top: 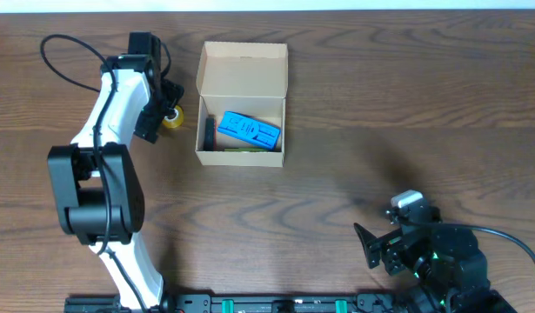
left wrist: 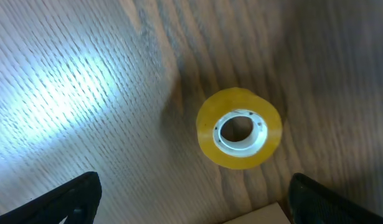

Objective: Pack container
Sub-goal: 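Move the left gripper to the yellow tape roll and grasp it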

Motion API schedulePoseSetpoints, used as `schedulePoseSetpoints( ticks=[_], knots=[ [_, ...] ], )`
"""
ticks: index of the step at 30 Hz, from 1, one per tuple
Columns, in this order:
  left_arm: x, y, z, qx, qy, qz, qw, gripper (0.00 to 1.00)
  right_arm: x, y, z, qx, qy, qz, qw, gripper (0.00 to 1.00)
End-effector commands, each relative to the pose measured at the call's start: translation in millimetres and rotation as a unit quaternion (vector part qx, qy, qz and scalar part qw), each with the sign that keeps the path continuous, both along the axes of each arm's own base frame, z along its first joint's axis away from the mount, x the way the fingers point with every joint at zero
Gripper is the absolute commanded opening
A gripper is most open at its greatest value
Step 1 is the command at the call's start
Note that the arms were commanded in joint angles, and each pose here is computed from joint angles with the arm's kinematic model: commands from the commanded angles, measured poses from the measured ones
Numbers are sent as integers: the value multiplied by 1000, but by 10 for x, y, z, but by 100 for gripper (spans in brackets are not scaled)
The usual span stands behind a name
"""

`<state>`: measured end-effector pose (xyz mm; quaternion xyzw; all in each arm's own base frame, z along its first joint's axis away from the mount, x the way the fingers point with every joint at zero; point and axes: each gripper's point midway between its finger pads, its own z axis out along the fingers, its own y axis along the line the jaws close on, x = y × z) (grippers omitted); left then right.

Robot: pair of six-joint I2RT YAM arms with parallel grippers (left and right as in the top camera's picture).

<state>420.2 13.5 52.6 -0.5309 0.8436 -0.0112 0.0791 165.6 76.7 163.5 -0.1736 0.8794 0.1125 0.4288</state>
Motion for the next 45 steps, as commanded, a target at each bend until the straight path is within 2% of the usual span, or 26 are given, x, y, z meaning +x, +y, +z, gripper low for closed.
schedulePoseSetpoints(
  ticks=[1, 19, 20, 22, 37, 38, 40, 45],
  knots=[
    [-40, 3, -117, -10, 15, 21, 1000, 96, 3, -21, -1, 6, 2, -11, 1000, 99],
    [-97, 77, -367, -37, 43, 115, 992, 100, 3, -21, -1, 6, 2, -11, 1000, 99],
    [-98, 88, -367, -37, 43, 117, 992, 95, 3, -21, -1, 6, 2, -11, 1000, 99],
    [-99, 106, -367, -37, 43, 119, 991, 93, 3, -21, -1, 6, 2, -11, 1000, 99],
    [-164, -7, -615, -66, 77, 117, 988, 82, 3, -21, -1, 6, 2, -11, 1000, 99],
    [-165, -10, -618, -66, 78, 117, 988, 80, 3, -21, -1, 6, 2, -11, 1000, 99],
    [-164, -11, -618, -66, 77, 117, 988, 68, 3, -21, -1, 6, 2, -11, 1000, 99],
    [-157, -9, -618, -66, 76, 117, 988, 25, 3, -21, 0, 6, 2, -11, 1000, 99]
  ],
)
